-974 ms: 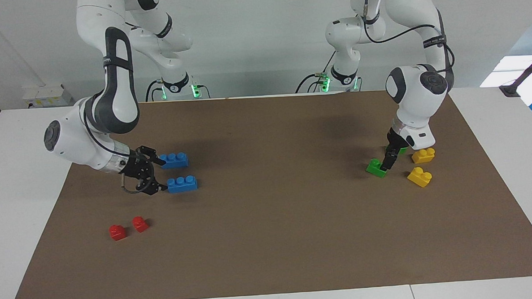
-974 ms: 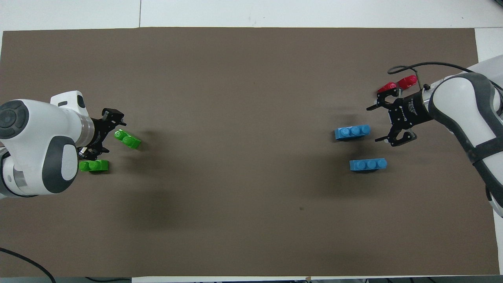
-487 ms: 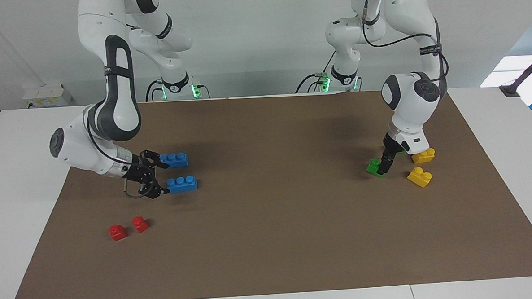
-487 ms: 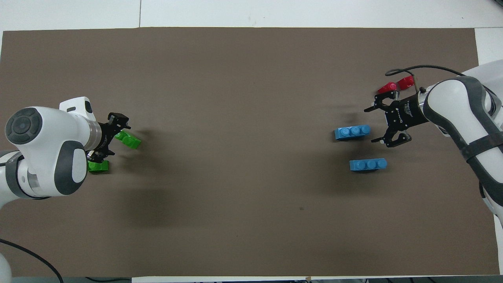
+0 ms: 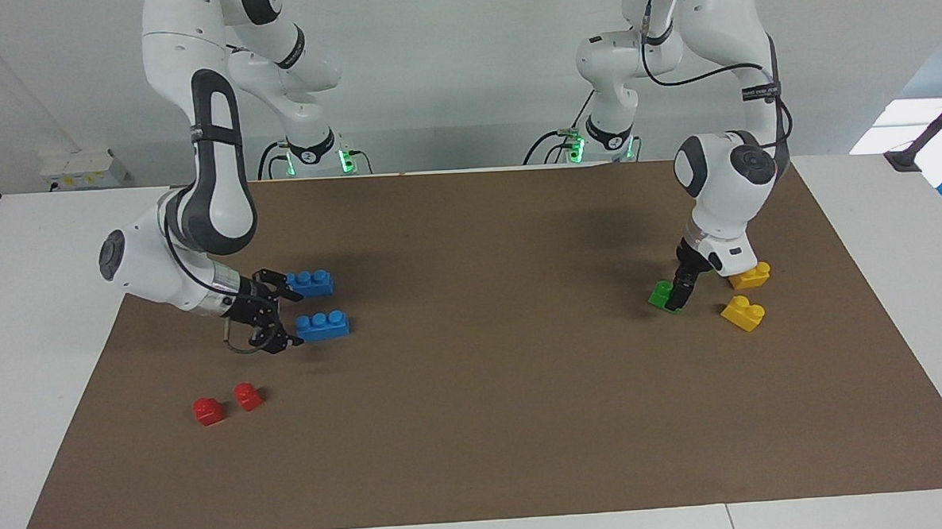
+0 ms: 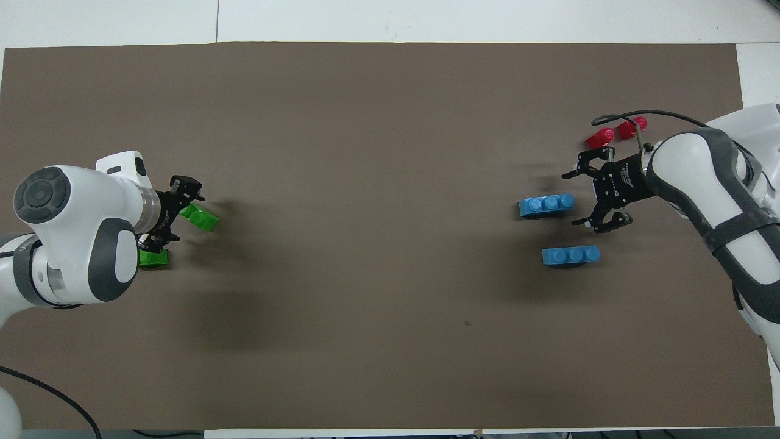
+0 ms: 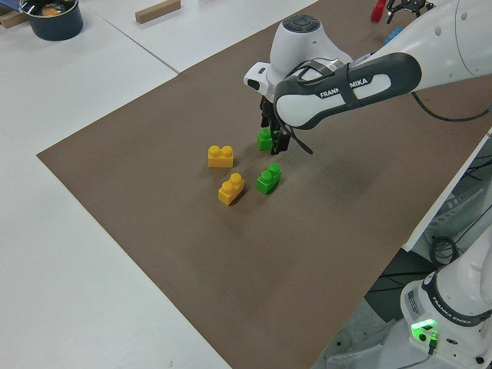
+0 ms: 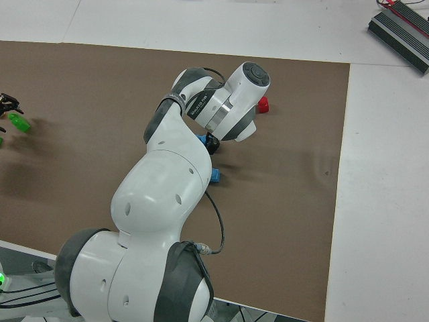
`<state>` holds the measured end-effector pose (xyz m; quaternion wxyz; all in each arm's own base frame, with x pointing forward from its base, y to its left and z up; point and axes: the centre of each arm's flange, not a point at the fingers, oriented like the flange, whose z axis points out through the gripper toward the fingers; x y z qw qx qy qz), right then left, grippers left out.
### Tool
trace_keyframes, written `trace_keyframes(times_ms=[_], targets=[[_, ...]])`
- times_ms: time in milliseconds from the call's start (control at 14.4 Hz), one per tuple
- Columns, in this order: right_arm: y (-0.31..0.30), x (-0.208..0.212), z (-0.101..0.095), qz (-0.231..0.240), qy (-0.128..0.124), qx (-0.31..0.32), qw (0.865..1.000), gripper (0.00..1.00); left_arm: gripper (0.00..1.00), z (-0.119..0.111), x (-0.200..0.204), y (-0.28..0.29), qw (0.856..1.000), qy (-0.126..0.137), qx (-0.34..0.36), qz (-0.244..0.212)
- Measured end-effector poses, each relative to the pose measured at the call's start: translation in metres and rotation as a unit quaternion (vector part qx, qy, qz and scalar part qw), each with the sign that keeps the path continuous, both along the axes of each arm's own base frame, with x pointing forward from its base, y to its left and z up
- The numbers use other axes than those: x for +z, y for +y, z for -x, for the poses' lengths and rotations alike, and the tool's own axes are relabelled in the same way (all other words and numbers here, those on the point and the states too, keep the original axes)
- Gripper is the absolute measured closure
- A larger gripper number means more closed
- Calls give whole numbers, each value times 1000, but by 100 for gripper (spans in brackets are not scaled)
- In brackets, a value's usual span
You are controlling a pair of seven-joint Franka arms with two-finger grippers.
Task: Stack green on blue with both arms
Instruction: 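Grasp the green brick with the left gripper while the right gripper grasps the blue brick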
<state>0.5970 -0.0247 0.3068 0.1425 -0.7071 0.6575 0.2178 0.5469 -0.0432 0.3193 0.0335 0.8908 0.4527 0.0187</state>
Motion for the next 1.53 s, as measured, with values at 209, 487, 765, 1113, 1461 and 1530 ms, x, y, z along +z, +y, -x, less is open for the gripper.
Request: trace_keyframes(times_ms=[209,487,765,1113,1461,1530], targets=[[2,-8,3,3,-6,-2,1000,0,1,0,-4,0,1000,3,-5,-4],[2,-17,6,-6,-17,-5,1000,0,0,-1,-14,0,1000,5,-6,-5],[1,-19,7,-1,-23,-9,1000,14,0,-3,-12,2,1000,2,-4,-5],[5,-20,7,-2,-22,-5,1000,50,0,-4,-12,4,1000,-2,-2,-5],[16,-19,7,-5,-39,33,999,66,36,-5,-12,4,1000,-3,1,-5],[16,-19,7,-6,-42,37,998,66,48,-5,-12,4,1000,-3,2,-5]])
